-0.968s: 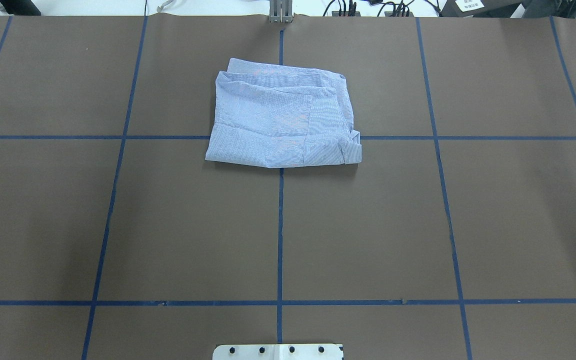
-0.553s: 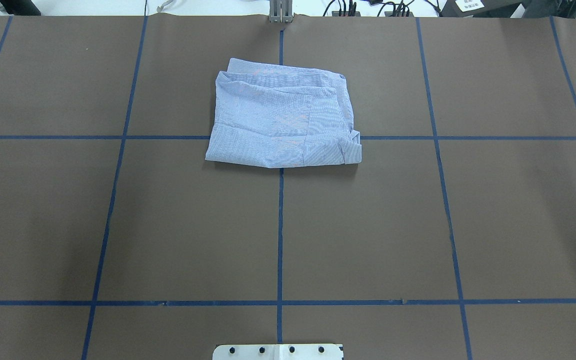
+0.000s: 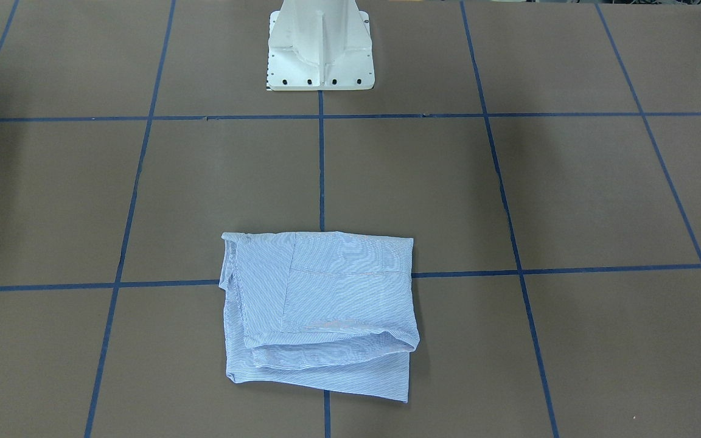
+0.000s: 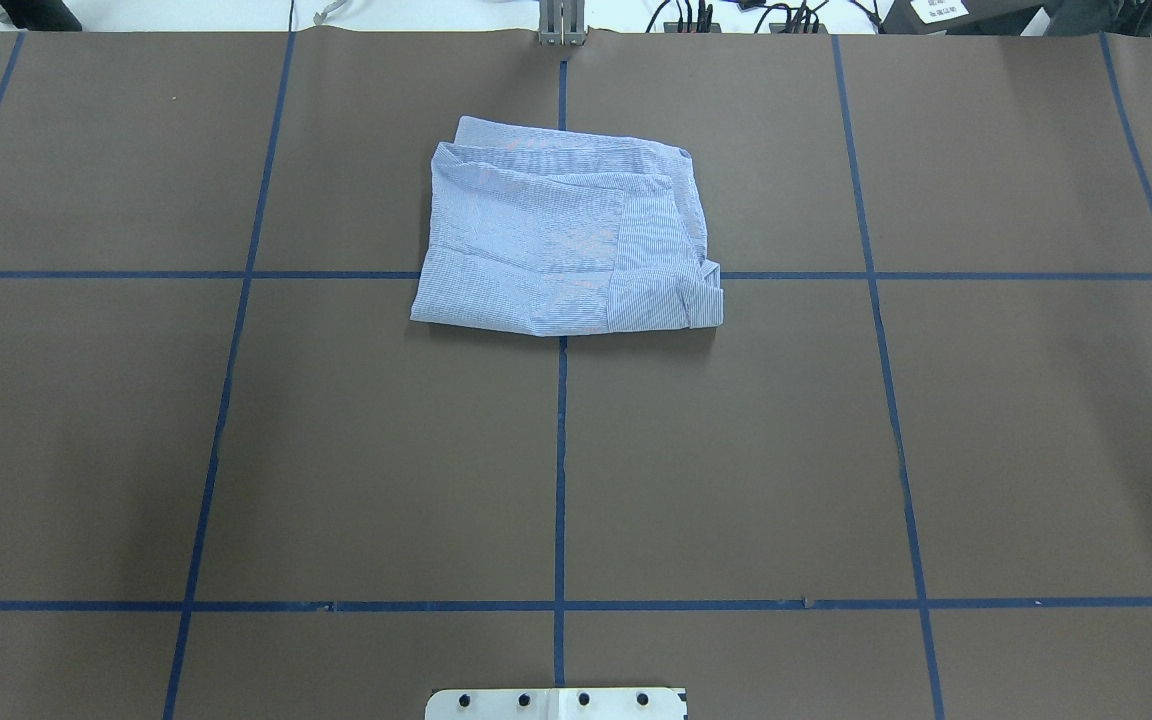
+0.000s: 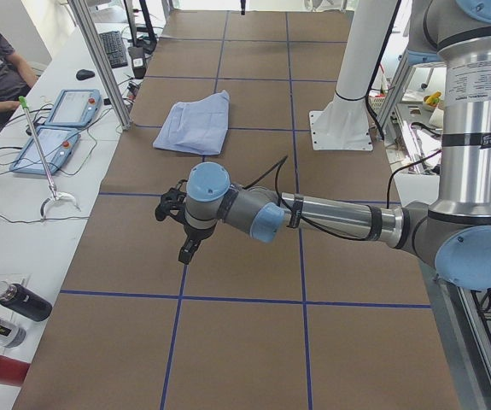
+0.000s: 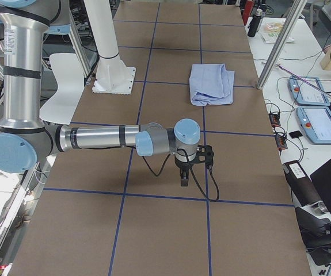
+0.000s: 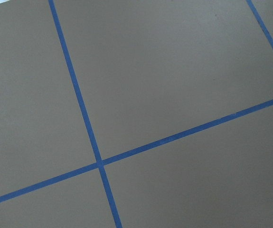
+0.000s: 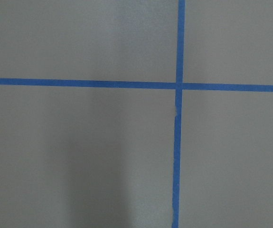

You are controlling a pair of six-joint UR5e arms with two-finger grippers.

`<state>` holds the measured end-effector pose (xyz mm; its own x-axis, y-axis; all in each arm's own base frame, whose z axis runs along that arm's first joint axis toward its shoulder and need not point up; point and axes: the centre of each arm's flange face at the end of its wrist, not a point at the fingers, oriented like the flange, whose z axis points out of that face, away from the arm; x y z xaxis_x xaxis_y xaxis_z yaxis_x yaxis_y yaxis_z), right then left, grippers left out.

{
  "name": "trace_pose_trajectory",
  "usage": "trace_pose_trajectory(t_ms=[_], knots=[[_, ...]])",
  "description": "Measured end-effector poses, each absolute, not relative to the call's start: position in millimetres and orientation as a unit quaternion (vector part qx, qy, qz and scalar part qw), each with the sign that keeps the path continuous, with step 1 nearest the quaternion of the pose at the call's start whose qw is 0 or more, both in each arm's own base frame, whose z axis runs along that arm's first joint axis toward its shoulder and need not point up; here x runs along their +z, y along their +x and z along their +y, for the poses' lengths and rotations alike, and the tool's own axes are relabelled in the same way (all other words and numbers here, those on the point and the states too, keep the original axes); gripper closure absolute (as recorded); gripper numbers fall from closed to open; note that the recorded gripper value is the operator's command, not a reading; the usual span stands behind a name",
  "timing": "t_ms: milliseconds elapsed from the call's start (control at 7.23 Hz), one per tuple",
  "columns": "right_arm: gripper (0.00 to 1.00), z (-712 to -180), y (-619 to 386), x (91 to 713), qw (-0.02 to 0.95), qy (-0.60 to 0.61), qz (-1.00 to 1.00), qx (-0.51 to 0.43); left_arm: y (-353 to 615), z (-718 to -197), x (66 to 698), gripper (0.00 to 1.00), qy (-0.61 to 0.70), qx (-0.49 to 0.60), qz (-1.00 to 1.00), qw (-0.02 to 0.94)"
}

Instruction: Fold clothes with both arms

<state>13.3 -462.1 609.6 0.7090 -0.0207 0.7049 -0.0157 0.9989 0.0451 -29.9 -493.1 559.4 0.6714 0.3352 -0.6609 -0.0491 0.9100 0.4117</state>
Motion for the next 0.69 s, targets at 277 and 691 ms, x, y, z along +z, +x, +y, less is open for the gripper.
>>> trace_pose_trajectory(t_ms=[277, 691], knots=[[0.0, -461.5, 12.6, 609.6, 0.922, 0.022, -0.386, -0.001, -29.5, -492.9, 558.2, 0.0, 0.184, 0.108, 0.393, 0.895], [0.0, -461.2, 12.5, 610.3, 0.922, 0.022, -0.387, -0.002, -29.4, -493.3, 556.5, 0.0, 0.186, 0.109, 0.392, 0.894]])
